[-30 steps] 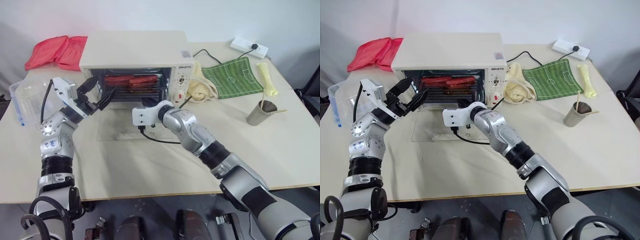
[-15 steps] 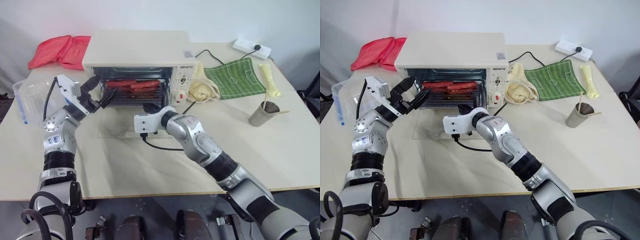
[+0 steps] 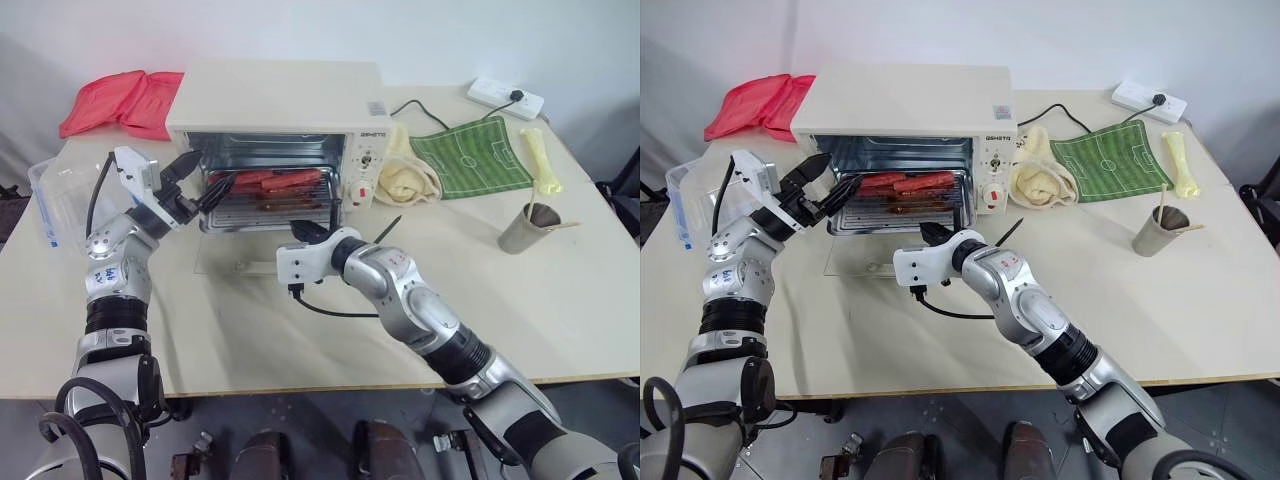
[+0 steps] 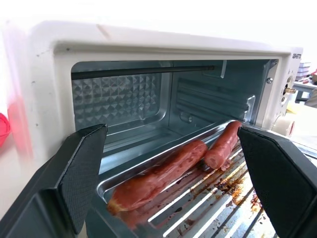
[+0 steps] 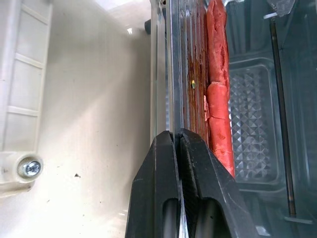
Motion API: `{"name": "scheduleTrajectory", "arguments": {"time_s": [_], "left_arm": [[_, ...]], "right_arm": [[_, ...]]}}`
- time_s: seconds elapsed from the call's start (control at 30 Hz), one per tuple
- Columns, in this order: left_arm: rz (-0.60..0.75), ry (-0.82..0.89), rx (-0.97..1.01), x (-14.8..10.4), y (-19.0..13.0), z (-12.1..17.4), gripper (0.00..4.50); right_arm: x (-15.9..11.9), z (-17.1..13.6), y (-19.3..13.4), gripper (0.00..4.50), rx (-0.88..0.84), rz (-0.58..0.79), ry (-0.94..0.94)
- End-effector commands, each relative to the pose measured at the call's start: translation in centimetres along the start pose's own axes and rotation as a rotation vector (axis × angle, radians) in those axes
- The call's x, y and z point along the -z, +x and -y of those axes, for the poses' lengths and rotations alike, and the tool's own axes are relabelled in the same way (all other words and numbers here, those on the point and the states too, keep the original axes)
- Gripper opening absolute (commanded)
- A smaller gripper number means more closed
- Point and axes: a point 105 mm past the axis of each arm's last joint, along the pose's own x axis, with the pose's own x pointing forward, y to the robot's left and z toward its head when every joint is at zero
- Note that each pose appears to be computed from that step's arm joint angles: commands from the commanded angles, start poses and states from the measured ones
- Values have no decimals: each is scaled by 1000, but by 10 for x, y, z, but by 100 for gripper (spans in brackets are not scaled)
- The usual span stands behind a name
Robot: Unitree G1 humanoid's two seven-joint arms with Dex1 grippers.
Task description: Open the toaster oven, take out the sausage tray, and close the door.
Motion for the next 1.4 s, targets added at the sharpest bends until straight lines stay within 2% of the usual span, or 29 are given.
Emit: {"name": "scheduleTrajectory", "arguments": {"time_s": [0.03, 0.4, 0.73, 0.87, 1.0, 1.1, 1.27, 1.4], "left_arm": [[28, 51, -20, -20, -2, -10, 450], [33, 36, -10, -26, -10, -12, 450], [-27, -121, 8, -40, -49, -7, 450], [-158, -316, 36, -35, -74, 6, 450], [-361, -527, -26, -16, -92, 14, 450], [-421, -716, -30, -10, -102, 28, 450], [-399, -884, 14, -13, -100, 45, 450], [-323, -977, 50, -15, -91, 54, 450]], "right_arm": [[-5, 16, -8, 3, 64, 20, -5], [-11, 10, -16, 3, 24, 53, 3], [-9, 5, -36, 3, -12, 120, -66], [0, 8, -38, 3, -1, 122, -139], [1, 11, -39, 3, 16, 142, -169], [-1, 15, -39, 3, 34, 164, -169], [-5, 15, -40, 3, 36, 207, -148], [-10, 12, -43, 3, 21, 257, -130]]}}
